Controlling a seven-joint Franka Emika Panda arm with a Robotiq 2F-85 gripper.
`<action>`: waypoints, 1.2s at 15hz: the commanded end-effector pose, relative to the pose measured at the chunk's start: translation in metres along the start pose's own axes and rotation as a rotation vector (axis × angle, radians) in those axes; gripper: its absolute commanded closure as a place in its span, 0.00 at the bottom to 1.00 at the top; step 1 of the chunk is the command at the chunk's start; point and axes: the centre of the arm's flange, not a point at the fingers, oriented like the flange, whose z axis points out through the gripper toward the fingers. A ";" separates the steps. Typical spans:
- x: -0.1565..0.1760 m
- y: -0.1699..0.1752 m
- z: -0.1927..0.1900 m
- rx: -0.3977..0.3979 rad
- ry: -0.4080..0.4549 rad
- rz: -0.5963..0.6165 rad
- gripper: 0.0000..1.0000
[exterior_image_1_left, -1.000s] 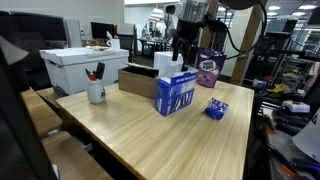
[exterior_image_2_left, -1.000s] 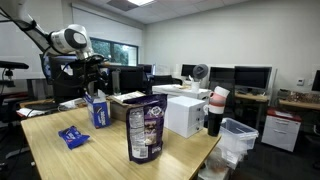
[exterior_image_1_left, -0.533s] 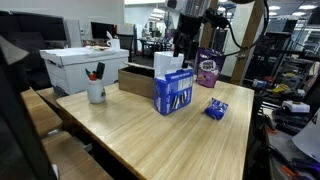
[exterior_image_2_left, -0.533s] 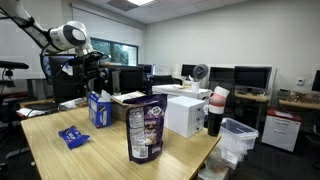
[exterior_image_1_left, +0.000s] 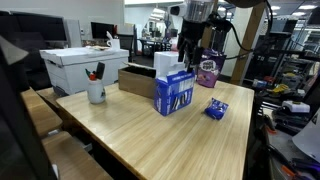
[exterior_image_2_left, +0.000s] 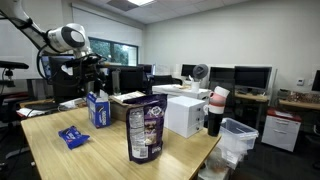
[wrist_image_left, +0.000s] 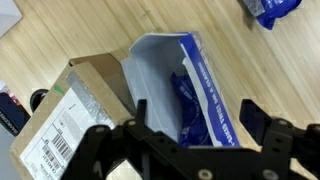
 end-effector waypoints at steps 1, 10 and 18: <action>-0.021 -0.015 0.002 -0.003 -0.021 -0.006 0.34; -0.038 0.006 -0.014 0.048 -0.017 0.224 0.89; -0.022 0.022 -0.018 0.082 0.039 0.301 0.97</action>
